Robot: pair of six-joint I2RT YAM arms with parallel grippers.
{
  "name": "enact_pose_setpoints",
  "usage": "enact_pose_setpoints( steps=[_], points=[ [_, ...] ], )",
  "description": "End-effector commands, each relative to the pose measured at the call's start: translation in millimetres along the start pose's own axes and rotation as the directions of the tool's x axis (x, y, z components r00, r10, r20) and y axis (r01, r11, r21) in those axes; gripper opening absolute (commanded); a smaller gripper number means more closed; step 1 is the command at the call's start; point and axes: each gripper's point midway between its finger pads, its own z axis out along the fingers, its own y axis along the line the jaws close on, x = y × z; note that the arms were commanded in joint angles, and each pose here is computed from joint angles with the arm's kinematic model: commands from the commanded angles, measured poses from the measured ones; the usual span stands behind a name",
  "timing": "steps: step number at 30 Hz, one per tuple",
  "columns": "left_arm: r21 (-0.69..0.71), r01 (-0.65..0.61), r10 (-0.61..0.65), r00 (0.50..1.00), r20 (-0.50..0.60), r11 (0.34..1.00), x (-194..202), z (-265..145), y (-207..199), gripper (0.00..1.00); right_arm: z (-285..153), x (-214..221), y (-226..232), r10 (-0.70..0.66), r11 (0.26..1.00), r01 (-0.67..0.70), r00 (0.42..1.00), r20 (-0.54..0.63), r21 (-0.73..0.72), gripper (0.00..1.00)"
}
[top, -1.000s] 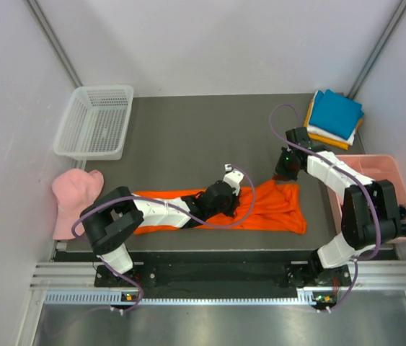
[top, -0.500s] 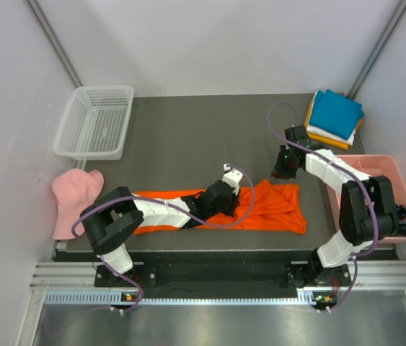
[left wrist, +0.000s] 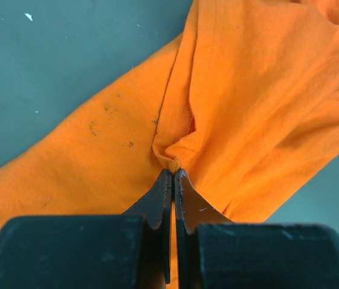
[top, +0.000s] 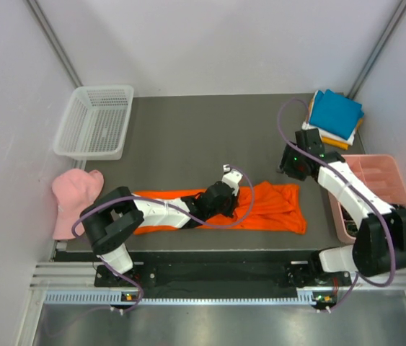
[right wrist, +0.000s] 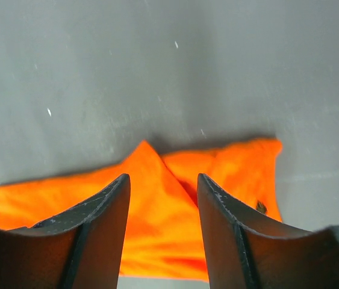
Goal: Fold and stack the t-shirts
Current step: Fold the other side of the tshirt into a rectangle
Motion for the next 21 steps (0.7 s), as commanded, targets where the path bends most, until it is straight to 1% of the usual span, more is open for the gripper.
enact_pose_setpoints(
  steps=[1,3,9,21],
  points=[
    [0.023,0.009,-0.01,0.999,0.031,1.0,-10,-5,-6,0.0,-17,26,-11,-0.005,1.0,0.005,1.0,-0.025,-0.001,0.47],
    [0.023,0.007,-0.008,1.0,0.029,1.0,-10,-5,-5,0.0,-18,40,-18,0.003,1.0,-0.003,0.999,-0.053,0.009,0.45],
    [0.032,-0.003,0.002,1.0,0.029,0.999,-11,-4,-7,0.0,-24,64,-28,0.031,1.0,-0.031,0.997,-0.077,0.001,0.43],
    [0.032,-0.003,0.003,1.0,0.021,0.999,-8,-4,-7,0.0,-17,86,-37,0.051,0.999,-0.05,0.992,-0.118,0.011,0.38]
  ],
)
